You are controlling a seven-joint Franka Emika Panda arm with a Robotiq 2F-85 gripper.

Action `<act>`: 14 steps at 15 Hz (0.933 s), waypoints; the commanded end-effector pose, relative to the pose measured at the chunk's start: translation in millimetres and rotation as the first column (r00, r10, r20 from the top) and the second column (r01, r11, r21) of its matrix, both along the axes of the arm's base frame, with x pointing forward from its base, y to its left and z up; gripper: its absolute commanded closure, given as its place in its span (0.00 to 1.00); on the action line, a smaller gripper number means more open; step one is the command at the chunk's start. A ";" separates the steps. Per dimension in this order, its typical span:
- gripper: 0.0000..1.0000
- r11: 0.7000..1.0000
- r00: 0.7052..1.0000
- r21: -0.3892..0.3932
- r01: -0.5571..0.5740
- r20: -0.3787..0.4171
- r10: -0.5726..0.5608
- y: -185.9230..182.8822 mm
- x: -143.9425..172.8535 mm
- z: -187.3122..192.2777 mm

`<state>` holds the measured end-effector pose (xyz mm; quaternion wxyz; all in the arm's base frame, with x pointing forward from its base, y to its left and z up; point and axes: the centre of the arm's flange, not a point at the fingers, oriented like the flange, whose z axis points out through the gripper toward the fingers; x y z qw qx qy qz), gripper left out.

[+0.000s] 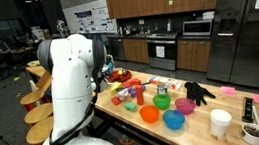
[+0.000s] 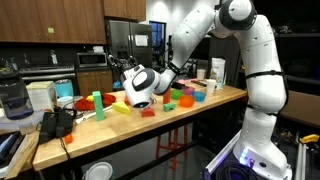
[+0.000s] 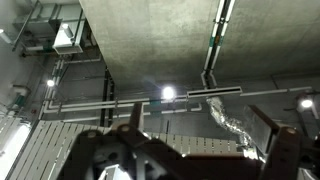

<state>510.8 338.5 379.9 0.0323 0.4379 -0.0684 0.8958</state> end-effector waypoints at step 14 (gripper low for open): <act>0.00 1.000 1.000 0.002 -0.013 -0.003 0.013 6.3 -4.2 -0.8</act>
